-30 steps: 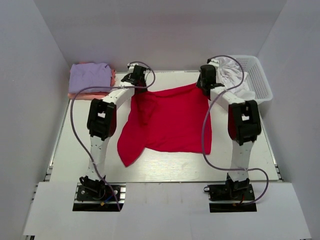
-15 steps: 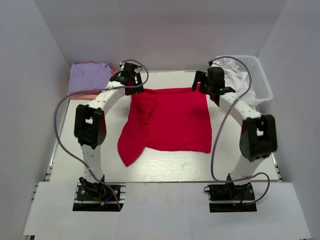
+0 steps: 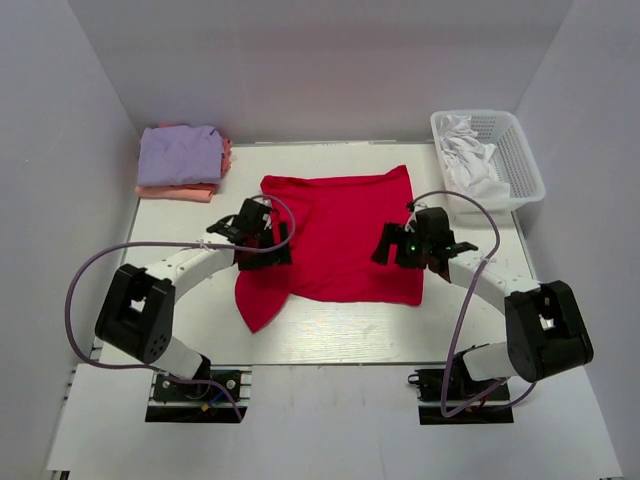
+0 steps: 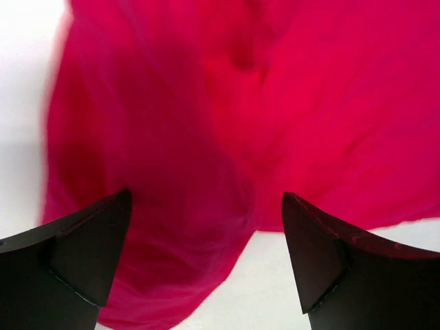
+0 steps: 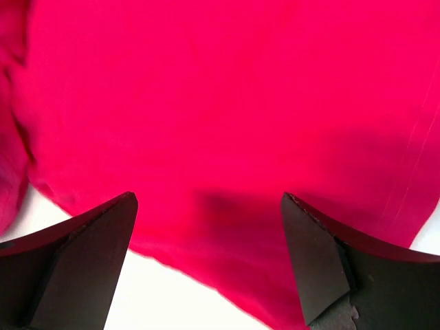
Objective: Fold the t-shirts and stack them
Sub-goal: Flatten out the tshirt
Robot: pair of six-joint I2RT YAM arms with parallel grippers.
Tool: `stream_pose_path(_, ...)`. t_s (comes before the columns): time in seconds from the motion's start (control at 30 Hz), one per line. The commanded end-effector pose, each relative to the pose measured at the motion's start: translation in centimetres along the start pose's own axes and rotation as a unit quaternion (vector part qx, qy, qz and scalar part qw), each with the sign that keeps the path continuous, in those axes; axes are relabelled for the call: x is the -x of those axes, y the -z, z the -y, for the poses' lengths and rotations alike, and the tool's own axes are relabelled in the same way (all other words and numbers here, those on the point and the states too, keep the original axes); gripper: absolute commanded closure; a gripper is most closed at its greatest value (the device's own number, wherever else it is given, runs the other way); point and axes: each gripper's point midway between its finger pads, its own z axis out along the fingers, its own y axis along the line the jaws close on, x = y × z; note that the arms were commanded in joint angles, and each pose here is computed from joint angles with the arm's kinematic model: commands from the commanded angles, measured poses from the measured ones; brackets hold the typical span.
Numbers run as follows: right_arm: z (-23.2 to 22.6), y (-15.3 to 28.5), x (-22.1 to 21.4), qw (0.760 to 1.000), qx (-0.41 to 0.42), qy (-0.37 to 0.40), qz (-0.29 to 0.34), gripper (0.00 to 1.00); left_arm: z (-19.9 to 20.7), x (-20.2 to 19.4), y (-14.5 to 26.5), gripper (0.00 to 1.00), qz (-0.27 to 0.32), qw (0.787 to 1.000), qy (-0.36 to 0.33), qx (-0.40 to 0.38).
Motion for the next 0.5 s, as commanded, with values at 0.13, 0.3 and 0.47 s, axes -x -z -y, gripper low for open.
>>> stream_pose_path(0.13,-0.7,0.3,-3.7,0.998,0.047,-0.040,-0.015,0.10,1.9,-3.5,-0.9,0.00,-0.005,0.997,0.032,-0.068)
stream_pose_path(0.3,2.2,0.7,-6.3,0.997,-0.022,-0.075,-0.027,0.10,0.2,-7.1,-1.6,0.00,-0.033,0.997,0.046,-0.044)
stream_pose_path(0.47,3.8,2.2,-10.6,0.990,-0.055,-0.114,-0.060,0.10,0.9,-12.4,-1.2,0.03,-0.097,0.992,0.045,-0.064)
